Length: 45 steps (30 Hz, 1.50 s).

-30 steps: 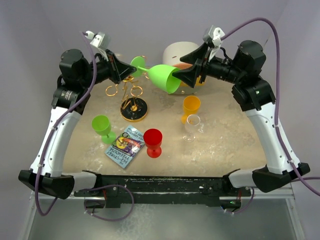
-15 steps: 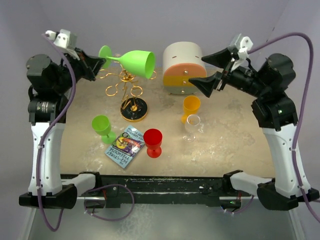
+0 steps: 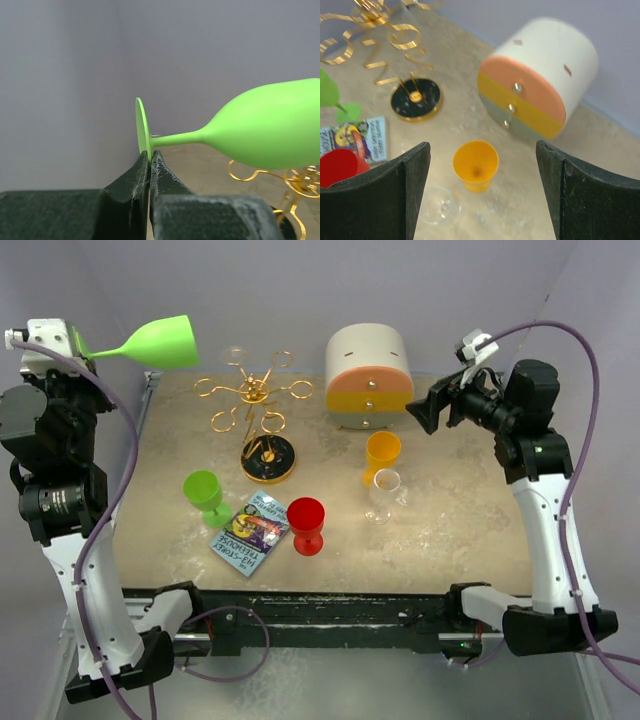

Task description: Place the wine glass upside down on the wine glass rack

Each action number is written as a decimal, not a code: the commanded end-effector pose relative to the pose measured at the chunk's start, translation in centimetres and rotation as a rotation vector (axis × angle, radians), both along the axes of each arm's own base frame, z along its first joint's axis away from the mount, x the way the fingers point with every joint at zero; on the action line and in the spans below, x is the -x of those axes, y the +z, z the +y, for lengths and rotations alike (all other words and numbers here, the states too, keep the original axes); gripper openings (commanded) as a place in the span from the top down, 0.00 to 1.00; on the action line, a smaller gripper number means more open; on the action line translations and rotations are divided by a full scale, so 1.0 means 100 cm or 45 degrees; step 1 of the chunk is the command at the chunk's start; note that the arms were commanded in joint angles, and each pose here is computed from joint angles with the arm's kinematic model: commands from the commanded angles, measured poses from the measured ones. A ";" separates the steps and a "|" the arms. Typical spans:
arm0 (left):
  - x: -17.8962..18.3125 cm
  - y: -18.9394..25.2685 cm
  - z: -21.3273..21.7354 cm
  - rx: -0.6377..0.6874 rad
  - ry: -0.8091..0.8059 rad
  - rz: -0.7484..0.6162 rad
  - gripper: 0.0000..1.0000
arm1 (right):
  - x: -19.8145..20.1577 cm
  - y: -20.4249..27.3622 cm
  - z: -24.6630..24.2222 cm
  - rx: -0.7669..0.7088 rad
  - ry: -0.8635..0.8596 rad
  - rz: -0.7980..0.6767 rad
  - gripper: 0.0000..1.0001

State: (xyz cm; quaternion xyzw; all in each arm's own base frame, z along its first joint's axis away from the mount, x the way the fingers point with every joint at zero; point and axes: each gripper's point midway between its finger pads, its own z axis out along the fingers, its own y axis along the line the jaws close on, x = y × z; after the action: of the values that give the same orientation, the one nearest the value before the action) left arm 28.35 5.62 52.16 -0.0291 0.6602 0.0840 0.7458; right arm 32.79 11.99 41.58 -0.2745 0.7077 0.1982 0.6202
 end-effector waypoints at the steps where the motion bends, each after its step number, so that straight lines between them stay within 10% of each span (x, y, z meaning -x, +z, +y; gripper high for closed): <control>1: 0.014 0.011 0.051 -0.164 0.335 -0.016 1.00 | -0.008 -0.034 -0.022 0.060 -0.029 0.027 0.12; 15: -0.044 -0.032 0.107 -0.583 0.578 0.347 1.00 | 0.014 -0.058 -0.037 0.112 -0.047 0.100 0.09; 26: -0.125 -0.083 0.047 -1.221 0.416 0.542 1.00 | 0.016 -0.077 -0.037 0.128 -0.023 0.123 0.09; 45: -0.160 -0.093 -0.062 -1.653 -0.296 0.167 1.00 | 0.020 -0.106 -0.039 0.148 -0.032 0.168 0.09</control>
State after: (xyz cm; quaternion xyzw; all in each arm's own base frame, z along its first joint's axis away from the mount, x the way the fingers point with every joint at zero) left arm 44.15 1.50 39.13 0.4814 0.5798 0.3878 0.5307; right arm 30.68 8.08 30.01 -0.2763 0.7766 0.1741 0.5387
